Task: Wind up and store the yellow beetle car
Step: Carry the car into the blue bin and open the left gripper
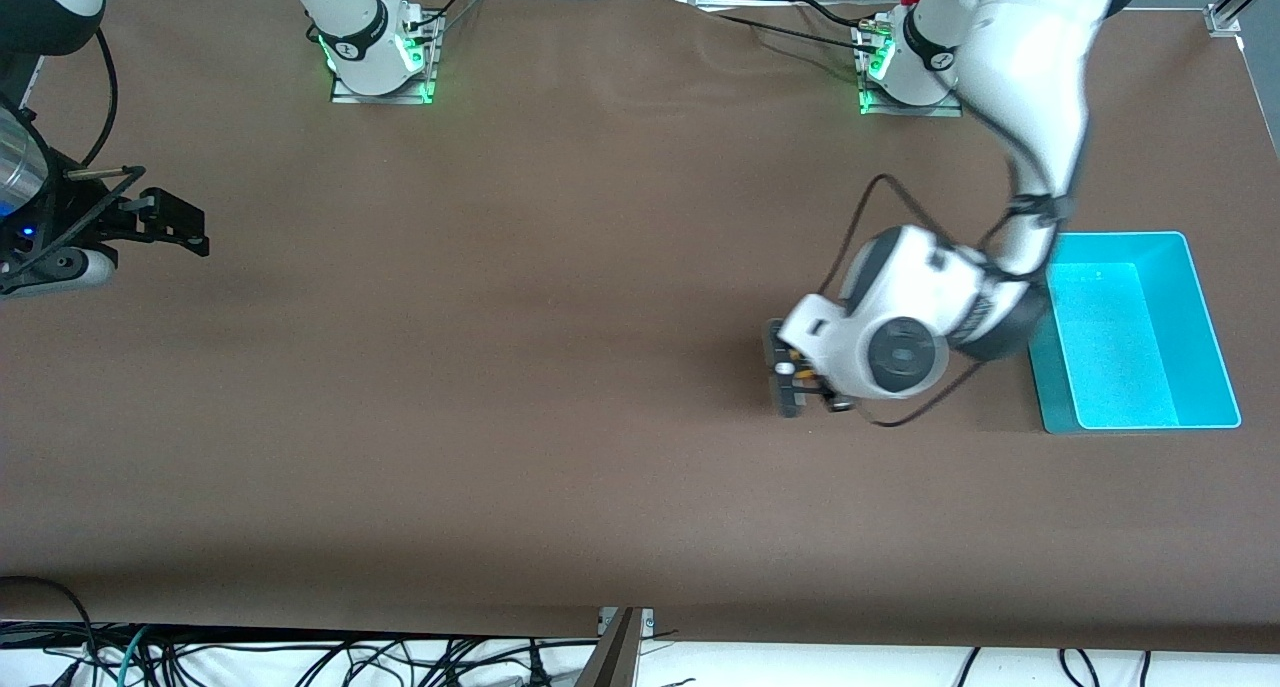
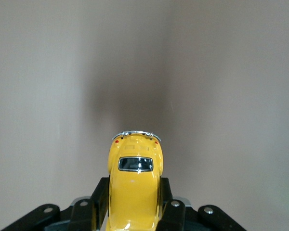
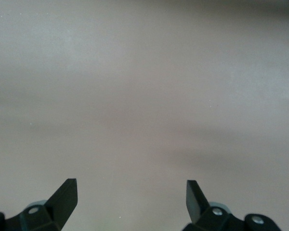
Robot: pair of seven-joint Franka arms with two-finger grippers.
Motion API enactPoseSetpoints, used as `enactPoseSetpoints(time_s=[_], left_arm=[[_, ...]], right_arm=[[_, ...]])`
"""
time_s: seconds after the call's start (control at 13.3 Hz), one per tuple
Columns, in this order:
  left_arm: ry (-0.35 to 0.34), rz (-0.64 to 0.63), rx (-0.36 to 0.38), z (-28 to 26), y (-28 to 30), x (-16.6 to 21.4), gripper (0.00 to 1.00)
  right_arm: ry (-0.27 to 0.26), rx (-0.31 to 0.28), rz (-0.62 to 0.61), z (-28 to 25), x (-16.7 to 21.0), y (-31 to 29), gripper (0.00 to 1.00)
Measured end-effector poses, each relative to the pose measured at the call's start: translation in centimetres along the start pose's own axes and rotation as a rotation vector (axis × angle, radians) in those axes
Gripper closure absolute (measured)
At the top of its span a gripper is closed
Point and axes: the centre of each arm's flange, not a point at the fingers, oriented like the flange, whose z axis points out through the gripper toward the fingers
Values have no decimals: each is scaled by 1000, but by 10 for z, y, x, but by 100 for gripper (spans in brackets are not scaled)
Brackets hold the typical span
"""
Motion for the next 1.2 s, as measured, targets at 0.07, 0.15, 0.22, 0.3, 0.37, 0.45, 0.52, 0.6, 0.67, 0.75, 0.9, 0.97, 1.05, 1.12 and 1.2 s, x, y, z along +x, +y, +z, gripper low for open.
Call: enactPoseSetpoints(time_s=[0.07, 0.15, 0.22, 0.3, 0.37, 0.45, 0.52, 0.6, 0.67, 0.75, 0.9, 0.97, 1.05, 1.12, 1.2], left_arm=[[-34, -35, -34, -19, -1, -41, 55], [-75, -43, -61, -34, 1, -74, 55], [-118, -35, -81, -46, 5, -99, 55], [-150, -22, -102, -55, 10, -120, 55], [-166, -12, -123, -59, 13, -141, 55], [-171, -5, -151, -56, 14, -167, 55], [-167, -5, -188, -46, 13, -199, 55], [-153, -1, -222, -31, 10, -234, 55], [-140, 16, -232, -15, 7, -270, 55], [-132, 38, -222, -1, 5, -301, 55], [-109, 72, -172, 24, 7, -347, 55], [-106, 86, -134, 36, 6, -366, 55], [-104, 93, -102, 48, 4, -383, 55], [-92, 92, -77, 62, 3, -396, 55], [-80, 92, -64, 79, 4, -406, 55]], right_arm=[[-4, 1, 3, 1, 0, 0, 0], [-6, 1, 4, 2, 0, 1, 0], [-7, 2, 6, 3, 0, 2, 0], [-8, 2, 7, 3, 0, 3, 0], [-9, 2, 9, 4, 0, 4, 0], [-10, 3, 10, 4, 0, 5, 0], [-11, 3, 10, 5, 0, 5, 0], [-12, 4, 10, 5, 0, 5, 0], [-12, 4, 10, 5, 0, 5, 0], [-13, 4, 10, 5, 0, 5, 0], [-13, 5, 9, 6, 0, 4, 0], [-13, 6, 9, 6, 0, 4, 0], [-13, 6, 9, 6, 0, 4, 0], [-13, 6, 9, 6, 0, 4, 0], [-13, 7, 9, 6, 0, 4, 0]])
